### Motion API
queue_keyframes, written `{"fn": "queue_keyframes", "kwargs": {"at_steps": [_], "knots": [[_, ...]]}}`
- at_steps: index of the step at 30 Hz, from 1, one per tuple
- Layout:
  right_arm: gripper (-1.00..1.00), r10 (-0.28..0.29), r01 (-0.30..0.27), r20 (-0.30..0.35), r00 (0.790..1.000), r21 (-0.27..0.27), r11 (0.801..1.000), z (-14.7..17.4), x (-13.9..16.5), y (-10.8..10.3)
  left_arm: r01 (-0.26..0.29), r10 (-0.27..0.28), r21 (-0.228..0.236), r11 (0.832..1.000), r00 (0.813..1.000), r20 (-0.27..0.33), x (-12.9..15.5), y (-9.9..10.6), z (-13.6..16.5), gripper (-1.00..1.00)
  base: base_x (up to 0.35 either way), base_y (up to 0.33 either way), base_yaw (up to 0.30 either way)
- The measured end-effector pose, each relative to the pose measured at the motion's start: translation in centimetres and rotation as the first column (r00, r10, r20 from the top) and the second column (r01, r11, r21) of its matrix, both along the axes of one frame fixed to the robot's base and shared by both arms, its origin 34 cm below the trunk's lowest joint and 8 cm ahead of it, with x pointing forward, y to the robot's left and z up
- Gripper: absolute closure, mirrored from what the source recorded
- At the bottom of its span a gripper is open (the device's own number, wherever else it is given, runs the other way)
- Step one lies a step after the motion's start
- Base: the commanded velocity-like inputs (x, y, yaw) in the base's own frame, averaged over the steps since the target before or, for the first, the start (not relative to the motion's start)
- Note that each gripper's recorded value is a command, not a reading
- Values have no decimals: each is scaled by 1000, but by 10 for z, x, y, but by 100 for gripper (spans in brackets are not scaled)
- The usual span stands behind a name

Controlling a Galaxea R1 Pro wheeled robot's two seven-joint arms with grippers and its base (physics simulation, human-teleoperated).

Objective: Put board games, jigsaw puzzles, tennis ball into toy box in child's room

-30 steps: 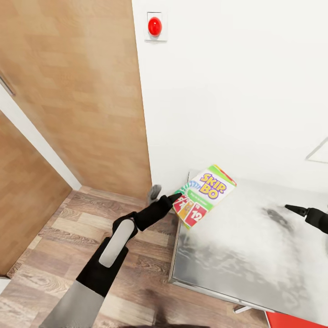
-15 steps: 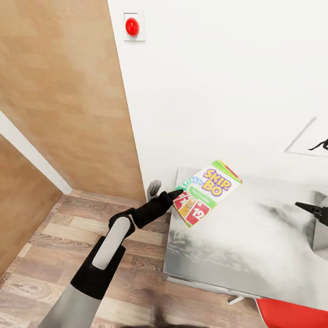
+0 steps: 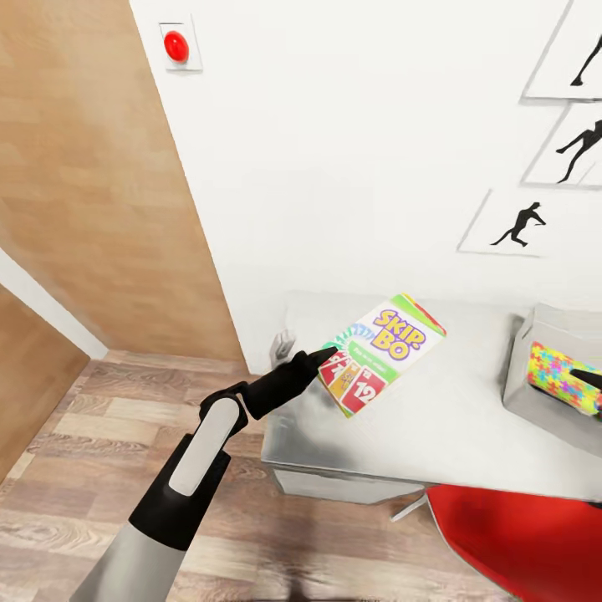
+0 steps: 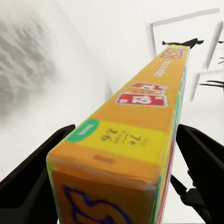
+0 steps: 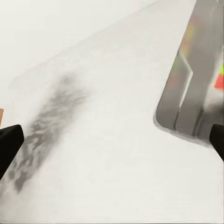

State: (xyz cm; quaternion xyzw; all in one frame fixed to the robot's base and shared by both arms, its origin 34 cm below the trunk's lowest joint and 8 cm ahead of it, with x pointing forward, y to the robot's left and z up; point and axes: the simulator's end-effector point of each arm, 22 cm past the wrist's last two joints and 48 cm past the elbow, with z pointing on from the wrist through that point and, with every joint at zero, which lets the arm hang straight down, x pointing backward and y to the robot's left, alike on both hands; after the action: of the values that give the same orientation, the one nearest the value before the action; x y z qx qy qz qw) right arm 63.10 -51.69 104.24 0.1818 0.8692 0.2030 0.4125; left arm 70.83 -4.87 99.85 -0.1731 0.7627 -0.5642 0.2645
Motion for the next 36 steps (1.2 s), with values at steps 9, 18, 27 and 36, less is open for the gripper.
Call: {"fn": "queue_keyframes", "kwargs": {"at_steps": [9,18,27,36], "knots": [[-100,-46,47,42,998,-11,999,18,-3,-21,56,-55,-8,998,997,44,3,-4,27,100,-21,-12,-284],[-100,-88,89,72,994,-21,996,31,-7,-38,170,-174,58,984,981,90,25,-14,50,100,-1,-1,-288],[-100,-97,100,79,992,-23,995,34,-8,-43,220,-230,146,965,972,53,64,-10,49,100,0,0,-288],[-100,-101,103,82,992,-24,994,35,-9,-44,238,-247,184,954,969,28,104,-12,62,100,0,0,-288]]}}
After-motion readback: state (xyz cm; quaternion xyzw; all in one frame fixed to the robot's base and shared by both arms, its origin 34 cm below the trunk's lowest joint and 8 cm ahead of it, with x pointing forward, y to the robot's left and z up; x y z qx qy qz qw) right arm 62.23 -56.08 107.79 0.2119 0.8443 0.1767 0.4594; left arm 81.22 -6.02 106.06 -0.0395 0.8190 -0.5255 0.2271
